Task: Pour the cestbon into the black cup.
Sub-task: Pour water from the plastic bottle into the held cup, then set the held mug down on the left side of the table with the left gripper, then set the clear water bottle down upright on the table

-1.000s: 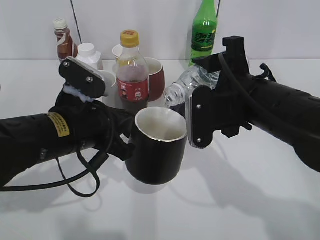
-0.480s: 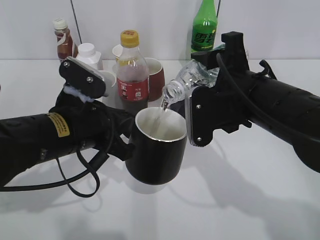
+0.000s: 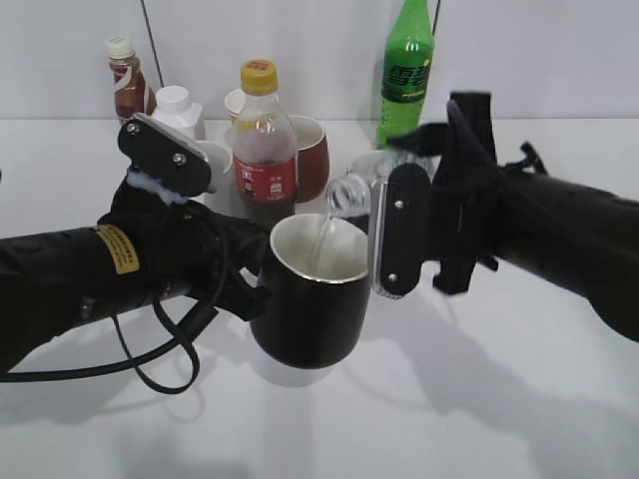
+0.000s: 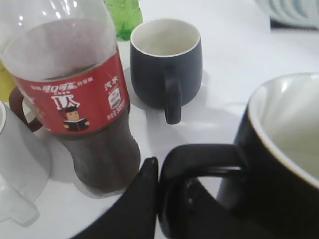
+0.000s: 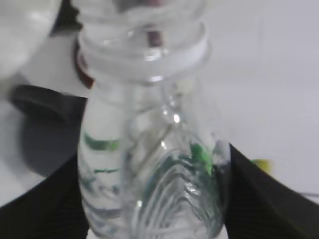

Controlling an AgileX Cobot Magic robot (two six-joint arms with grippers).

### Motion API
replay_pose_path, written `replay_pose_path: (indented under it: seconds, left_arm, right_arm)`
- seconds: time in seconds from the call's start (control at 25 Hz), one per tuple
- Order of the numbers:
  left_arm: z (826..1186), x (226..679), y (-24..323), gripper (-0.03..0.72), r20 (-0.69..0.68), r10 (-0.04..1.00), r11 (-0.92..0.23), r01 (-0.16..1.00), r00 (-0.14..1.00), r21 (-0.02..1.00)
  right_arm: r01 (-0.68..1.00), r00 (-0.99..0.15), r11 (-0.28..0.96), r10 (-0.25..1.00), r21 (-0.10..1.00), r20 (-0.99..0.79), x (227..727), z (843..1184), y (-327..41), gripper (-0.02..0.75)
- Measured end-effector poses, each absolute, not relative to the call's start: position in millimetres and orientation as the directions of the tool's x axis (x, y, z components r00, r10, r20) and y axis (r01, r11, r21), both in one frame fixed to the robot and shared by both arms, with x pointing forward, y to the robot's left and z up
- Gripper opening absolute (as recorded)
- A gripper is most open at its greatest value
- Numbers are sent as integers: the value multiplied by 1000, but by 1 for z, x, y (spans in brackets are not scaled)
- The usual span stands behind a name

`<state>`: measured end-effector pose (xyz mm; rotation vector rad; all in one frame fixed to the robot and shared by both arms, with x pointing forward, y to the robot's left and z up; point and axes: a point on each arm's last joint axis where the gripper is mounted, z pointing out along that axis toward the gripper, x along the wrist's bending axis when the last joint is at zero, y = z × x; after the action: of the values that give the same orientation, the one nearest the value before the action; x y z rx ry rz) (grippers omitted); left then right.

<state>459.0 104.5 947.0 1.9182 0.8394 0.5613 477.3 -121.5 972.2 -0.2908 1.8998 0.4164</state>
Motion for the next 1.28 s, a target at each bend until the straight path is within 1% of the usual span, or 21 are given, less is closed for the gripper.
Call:
replay_pose_path:
  seconds: [0.16,0.24,0.32,0.4,0.48,0.6,0.68,0.8,0.96,1.08,1.16,1.28]
  left_arm:
    - [947,459,104,51,38,750,-327,320,661,889]
    - [948,460,104,51,39,751,-320,312,659,894]
    - [949,461,105,51,31,761,-301,311,649,902]
    - [950,463,108,51,9,785,-273,332,620,903]
    - [950,464,115,51,-10,817,-240,356,577,903]
    - [947,461,136,51,-3,870,-201,361,493,911]
    - [941,457,158,51,-9,923,-149,378,386,914]
    - [937,458,190,51,8,978,-80,340,209,937]
    - [937,475,228,51,57,998,-59,276,16,959]
    - [930,492,252,51,87,990,-56,259,-110,964]
    - [921,503,264,51,112,980,-65,261,-167,963]
    - [904,521,275,51,167,971,-118,268,-169,956]
  right_arm:
    - [-278,-543,884,179,376,-820,472,964,-121,509]
    - [-179,-602,841,316,510,-733,469,965,-121,509]
    - [-82,-620,773,454,628,-640,468,969,-122,509]
    - [34,-608,673,601,739,-519,471,973,-127,509]
    - [125,-573,579,705,806,-417,476,975,-134,509]
    - [215,-504,463,807,860,-309,486,977,-150,509]
    - [261,-442,369,867,892,-229,494,978,-162,509]
    - [272,-361,251,922,929,-144,503,980,-182,509]
    - [283,-274,180,956,942,-100,516,970,-205,509]
    - [293,-214,134,974,947,-71,526,955,-218,509]
    - [278,-198,104,979,955,-48,533,945,-221,509]
    - [242,-193,84,980,967,-37,540,926,-220,509]
